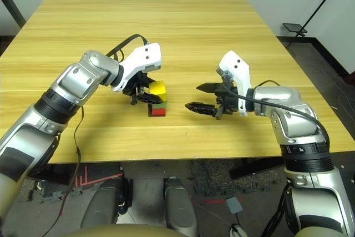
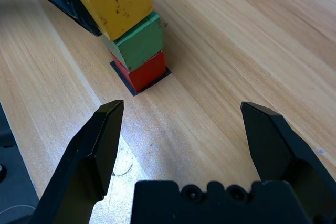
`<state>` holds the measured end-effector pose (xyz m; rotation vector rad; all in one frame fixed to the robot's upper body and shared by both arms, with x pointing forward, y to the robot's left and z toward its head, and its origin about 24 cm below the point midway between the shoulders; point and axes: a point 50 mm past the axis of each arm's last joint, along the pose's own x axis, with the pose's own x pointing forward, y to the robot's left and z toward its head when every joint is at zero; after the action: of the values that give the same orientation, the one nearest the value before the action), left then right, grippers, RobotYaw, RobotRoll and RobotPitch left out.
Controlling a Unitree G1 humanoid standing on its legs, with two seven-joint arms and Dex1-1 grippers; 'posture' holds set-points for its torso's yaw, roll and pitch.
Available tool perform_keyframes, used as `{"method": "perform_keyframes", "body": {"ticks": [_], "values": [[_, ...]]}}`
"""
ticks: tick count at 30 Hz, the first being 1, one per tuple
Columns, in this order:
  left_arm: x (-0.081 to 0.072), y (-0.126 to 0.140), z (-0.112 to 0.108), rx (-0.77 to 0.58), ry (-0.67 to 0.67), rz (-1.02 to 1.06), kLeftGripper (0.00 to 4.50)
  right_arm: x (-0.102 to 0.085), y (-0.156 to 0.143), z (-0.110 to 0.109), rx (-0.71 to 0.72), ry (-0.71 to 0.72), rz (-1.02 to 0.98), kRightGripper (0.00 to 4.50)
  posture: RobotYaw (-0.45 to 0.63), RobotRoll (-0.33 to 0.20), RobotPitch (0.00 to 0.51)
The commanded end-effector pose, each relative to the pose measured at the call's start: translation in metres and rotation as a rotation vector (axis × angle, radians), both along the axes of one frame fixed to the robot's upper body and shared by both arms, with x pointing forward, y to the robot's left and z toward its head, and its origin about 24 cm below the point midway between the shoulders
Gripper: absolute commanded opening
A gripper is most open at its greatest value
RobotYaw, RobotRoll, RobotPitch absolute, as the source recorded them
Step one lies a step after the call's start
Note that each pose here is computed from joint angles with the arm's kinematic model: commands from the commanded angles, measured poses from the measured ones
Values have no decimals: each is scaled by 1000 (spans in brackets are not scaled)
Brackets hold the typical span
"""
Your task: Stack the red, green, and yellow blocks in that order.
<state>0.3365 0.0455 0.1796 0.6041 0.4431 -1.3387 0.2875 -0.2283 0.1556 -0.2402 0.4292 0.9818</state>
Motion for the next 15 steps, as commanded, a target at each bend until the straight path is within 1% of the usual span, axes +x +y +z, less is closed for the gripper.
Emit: {"method": "perform_keyframes", "body": {"ticks": [1, 6, 8, 9, 10, 11, 12, 13, 14, 15], "values": [[2, 0, -4, 21, 6, 9, 2115, -3, -2, 2, 15, 0, -7, 4500, 60, -27, 97], [1, -1, -6, 30, 14, -3, 2115, -4, -3, 1, 16, 3, -20, 4500, 60, -30, 97], [-2, -2, -8, 28, 29, -13, 2840, -4, -4, 1, 16, 3, -25, 4500, 63, -32, 96], [-4, -2, -9, 16, 35, -13, 3043, -3, -5, 1, 16, 4, -28, 4500, 64, -31, 90], [-6, -3, -9, 5, 39, -13, 3420, -3, -6, 0, 15, 3, -30, 4500, 70, -31, 88], [-8, -3, -9, -6, 41, -9, 3726, -2, -8, 1, 16, 1, -31, 4500, 98, -43, 88], [-10, -3, -6, -29, 33, 6, 4102, -1, -9, 3, 19, -1, -33, 4500, 114, -56, 101], [-12, -2, -3, -56, 25, 26, 4441, 1, -11, 4, 23, -3, -36, 4500, 114, -56, 101], [-13, -2, 4, -103, 14, 64, 4477, 3, -13, 7, 33, -7, -42, 4500, 140, -69, 120], [-14, -1, 12, -147, 1, 102, 4477, 4, -16, 10, 43, -8, -45, 4500, 151, -74, 128]]}}
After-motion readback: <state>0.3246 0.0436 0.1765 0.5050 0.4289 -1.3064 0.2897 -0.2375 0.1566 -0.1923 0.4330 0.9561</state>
